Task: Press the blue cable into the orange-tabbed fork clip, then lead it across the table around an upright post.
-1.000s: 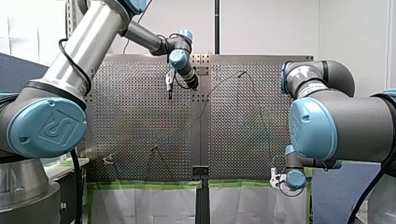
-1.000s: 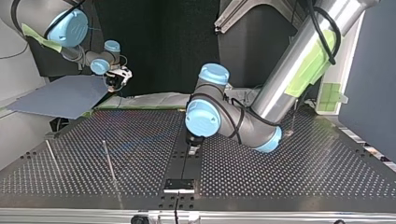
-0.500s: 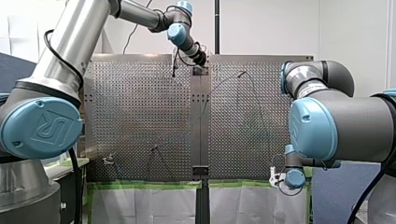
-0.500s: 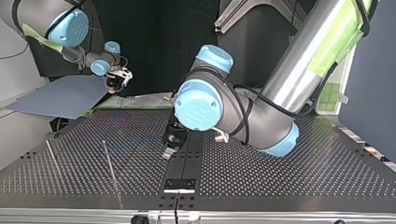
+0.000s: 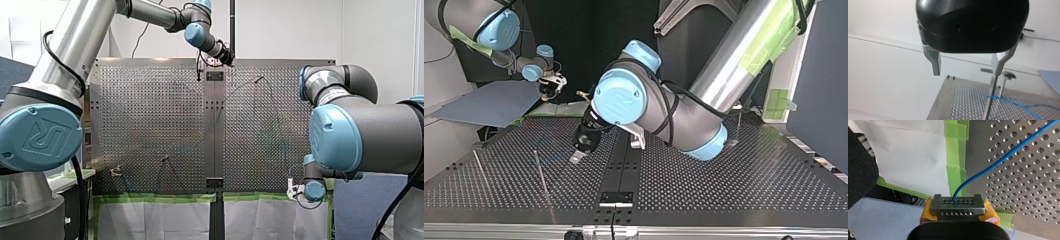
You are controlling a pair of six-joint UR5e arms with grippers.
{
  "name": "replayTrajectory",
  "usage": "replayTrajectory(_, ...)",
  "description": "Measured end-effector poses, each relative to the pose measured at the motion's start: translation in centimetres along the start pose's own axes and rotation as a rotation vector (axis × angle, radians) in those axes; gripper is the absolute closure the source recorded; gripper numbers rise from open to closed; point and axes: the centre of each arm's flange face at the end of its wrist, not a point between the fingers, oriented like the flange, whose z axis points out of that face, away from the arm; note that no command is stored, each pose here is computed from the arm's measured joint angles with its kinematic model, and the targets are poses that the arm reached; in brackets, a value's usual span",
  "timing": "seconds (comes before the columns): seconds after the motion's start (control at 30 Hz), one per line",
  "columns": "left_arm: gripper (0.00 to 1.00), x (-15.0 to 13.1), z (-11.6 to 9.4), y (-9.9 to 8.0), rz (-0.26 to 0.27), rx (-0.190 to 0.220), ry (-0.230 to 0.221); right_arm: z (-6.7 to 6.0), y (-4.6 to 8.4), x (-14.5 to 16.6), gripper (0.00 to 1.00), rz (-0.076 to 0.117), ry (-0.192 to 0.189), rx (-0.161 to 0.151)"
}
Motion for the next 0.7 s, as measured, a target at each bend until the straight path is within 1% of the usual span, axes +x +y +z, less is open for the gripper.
replayTrajectory(0.17, 0.00, 1.5, 1.6, -1.2, -0.049, 0.037, -0.017, 0.0, 0.0, 0.0, 1.00, 0.000, 0.001, 0.001)
replayTrajectory(0.23, 0.00, 2.2, 2.2, -1.5, -0.067, 0.044, -0.021, 0.0, 0.0, 0.0, 1.00, 0.000, 0.001, 0.000)
replayTrajectory(0.37, 0.00, 2.6, 2.9, -2.2, -0.110, 0.058, -0.046, 0.0, 0.0, 0.0, 1.00, 0.000, 0.001, 0.000)
replayTrajectory(0.5, 0.00, 2.7, 3.0, -2.6, -0.147, 0.065, -0.052, 0.0, 0.0, 0.0, 1.00, 0.000, 0.002, 0.001)
replayTrajectory(0.63, 0.00, 2.8, 2.9, -2.7, -0.160, 0.061, -0.050, 0.0, 0.0, 0.0, 1.00, 0.001, 0.001, 0.000)
replayTrajectory(0.7, 0.00, 2.9, 2.9, -2.6, -0.162, 0.052, -0.043, 0.0, 0.0, 0.0, 1.00, 0.001, 0.001, 0.000)
